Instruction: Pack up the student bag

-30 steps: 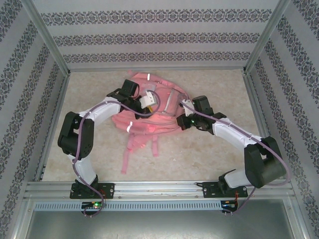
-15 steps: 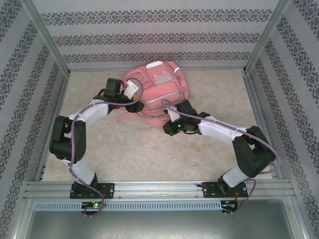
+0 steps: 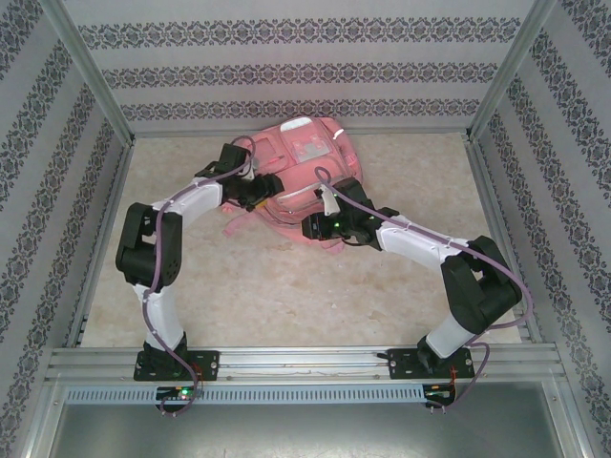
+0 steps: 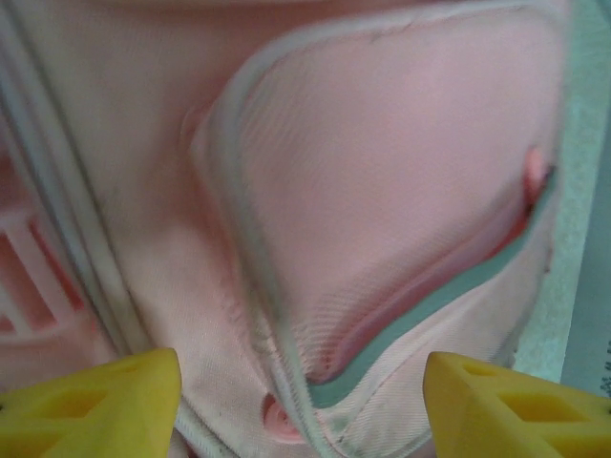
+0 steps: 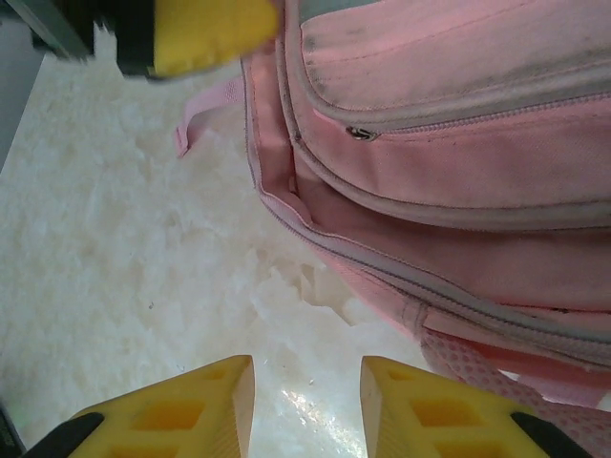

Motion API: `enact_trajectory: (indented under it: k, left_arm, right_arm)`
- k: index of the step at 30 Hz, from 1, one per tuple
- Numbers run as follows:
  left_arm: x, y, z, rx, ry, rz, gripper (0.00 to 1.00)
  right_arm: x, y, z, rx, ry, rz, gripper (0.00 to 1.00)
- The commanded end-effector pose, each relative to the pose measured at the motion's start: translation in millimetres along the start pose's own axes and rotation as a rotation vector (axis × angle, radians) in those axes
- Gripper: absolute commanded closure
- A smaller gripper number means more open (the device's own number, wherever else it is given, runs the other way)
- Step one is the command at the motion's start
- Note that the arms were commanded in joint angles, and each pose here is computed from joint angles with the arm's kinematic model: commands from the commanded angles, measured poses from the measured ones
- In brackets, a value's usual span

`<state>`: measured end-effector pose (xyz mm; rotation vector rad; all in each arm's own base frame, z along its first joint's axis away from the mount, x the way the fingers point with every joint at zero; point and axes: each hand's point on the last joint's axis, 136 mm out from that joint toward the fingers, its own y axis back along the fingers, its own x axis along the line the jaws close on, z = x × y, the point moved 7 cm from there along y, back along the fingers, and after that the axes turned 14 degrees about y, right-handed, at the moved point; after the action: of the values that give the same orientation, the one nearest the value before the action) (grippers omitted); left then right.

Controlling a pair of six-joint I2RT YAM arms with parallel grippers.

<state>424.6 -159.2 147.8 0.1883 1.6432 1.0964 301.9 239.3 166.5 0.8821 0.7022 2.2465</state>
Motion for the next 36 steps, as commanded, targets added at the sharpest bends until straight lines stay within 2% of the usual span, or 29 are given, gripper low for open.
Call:
enact_trajectory:
  k: [1,3,4,6,9,17,22,25,30,33,36]
  left_arm:
    - [-2.8,-12.8,-8.8,0.024,0.156,0.073,0.37]
    - [-3.6,-22.7,-9.0,0.034,0.182,0.079,0.44]
    - [-4.6,-25.5,-9.5,0.034,0.188,0.077,0.52]
    - [-7.5,-26.0,-8.2,0.016,0.196,0.07,0.75]
    - [-20.3,-15.3,-7.8,0.002,0.209,0.032,0.99]
    - [-52.3,14.5,-31.0,0.084,0.297,-0.035,1.0]
    - [-65.1,21.6,-44.2,0.106,0.352,-0.079,1.0]
    - [-73.5,26.7,-48.4,0.105,0.369,-0.106,1.0]
    - [-82.6,26.4,-58.8,0.124,0.39,-0.131,1.0]
    - [-84.7,21.4,-67.4,0.148,0.41,-0.145,1.0]
    - [-86.0,19.3,-70.2,0.157,0.415,-0.165,1.0]
  right_arm:
    - [1.2,3.8,9.2,-0.035,-0.005,-0.003,0.65]
    - [-0.3,3.3,6.7,-0.029,-0.009,-0.011,0.65]
    - [-1.1,3.0,6.3,-0.028,-0.016,-0.015,0.66]
    - [-1.7,0.7,6.0,-0.025,-0.04,-0.014,0.64]
    - [-0.2,-5.6,8.5,-0.039,-0.086,-0.004,0.6]
    - [-0.6,-24.6,25.8,-0.142,-0.227,-0.047,0.6]
    - [1.0,-27.9,31.7,-0.192,-0.26,-0.109,0.54]
    - [-0.1,-33.0,29.4,-0.209,-0.298,-0.147,0.54]
    - [-3.3,-39.6,29.0,-0.246,-0.307,-0.296,0.55]
    - [-11.2,-32.9,24.7,-0.253,-0.328,-0.482,0.49]
    - [-24.2,-29.0,17.1,-0.24,-0.363,-0.61,0.5]
